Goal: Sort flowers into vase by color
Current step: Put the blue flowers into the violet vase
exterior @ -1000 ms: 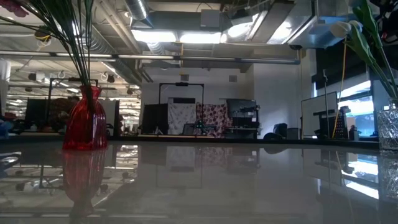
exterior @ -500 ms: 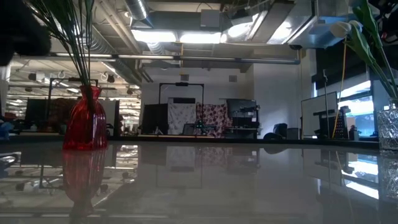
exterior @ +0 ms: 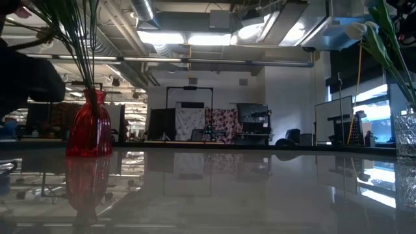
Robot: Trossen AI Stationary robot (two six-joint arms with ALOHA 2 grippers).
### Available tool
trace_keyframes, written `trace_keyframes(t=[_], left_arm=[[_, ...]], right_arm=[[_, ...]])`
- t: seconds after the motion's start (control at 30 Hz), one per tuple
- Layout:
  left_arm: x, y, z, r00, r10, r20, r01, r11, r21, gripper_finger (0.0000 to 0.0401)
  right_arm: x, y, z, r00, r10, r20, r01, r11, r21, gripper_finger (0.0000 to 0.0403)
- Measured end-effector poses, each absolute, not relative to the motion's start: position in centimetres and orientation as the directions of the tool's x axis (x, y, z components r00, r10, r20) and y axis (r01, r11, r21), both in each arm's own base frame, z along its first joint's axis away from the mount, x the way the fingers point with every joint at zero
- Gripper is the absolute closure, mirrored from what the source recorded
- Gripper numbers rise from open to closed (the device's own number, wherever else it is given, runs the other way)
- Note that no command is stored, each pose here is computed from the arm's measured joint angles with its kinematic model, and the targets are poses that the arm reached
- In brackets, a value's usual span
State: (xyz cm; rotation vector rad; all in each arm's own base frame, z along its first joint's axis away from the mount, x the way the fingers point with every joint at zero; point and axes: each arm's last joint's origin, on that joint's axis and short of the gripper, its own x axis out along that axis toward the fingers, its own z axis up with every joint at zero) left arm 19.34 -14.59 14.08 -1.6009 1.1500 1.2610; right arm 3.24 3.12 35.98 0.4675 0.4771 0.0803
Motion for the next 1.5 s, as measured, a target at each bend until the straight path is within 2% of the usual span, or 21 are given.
trace_keyframes(t=[0.1, 0.2, 0.33, 0.6, 0.77, 0.87, 1.0, 1.1, 1.33, 1.5], left_arm=[[19.8, -14.9, 14.2, 0.144, -0.224, -0.964, -0.974, -0.205, -0.097, 0.0169], [19.9, -15.2, 14.3, 0.156, -0.241, -0.958, -0.979, -0.170, -0.117, 0.0205], [19.7, -16.0, 14.5, 0.145, -0.286, -0.947, -0.985, -0.131, -0.111, 0.0265], [19.9, -18.4, 15.8, 0.221, -0.380, -0.898, -0.970, 0.012, -0.244, 0.0386], [20.1, -19.3, 16.8, 0.239, -0.416, -0.877, -0.949, 0.089, -0.301, 0.0390], [21.0, -20.1, 18.2, 0.297, -0.468, -0.832, -0.902, 0.149, -0.406, 0.0393], [22.3, -21.3, 20.7, 0.375, -0.534, -0.758, -0.738, 0.322, -0.592, 0.0394], [23.2, -21.8, 22.8, 0.406, -0.574, -0.711, -0.615, 0.404, -0.677, 0.0394], [25.8, -21.5, 27.5, 0.516, -0.615, -0.596, -0.429, 0.417, -0.801, 0.0395], [27.8, -20.8, 32.0, 0.656, -0.603, -0.455, -0.206, 0.437, -0.876, 0.0395]], right_arm=[[3.2, 3.1, 36.0, 0.887, 0.182, -0.424, 0.033, 0.892, 0.451, 0.0116], [3.2, 3.1, 36.0, 0.887, 0.181, -0.424, 0.031, 0.894, 0.446, 0.0116], [3.2, 3.1, 36.0, 0.887, 0.182, -0.425, 0.030, 0.895, 0.446, 0.0116], [3.2, 3.2, 35.9, 0.876, 0.198, -0.439, 0.023, 0.894, 0.448, 0.0116], [3.2, 3.2, 36.0, 0.877, 0.199, -0.438, 0.023, 0.892, 0.451, 0.0116], [3.2, 3.3, 36.0, 0.879, 0.205, -0.431, 0.021, 0.886, 0.464, 0.0116], [3.3, 3.4, 36.2, 0.881, 0.213, -0.422, 0.018, 0.876, 0.481, 0.0116], [3.3, 3.4, 36.2, 0.881, 0.213, -0.422, 0.019, 0.876, 0.481, 0.0116], [3.3, 3.3, 36.3, 0.894, 0.195, -0.404, 0.026, 0.876, 0.482, 0.0116], [3.4, 3.5, 36.5, 0.910, 0.184, -0.371, 0.032, 0.862, 0.505, 0.0116]])
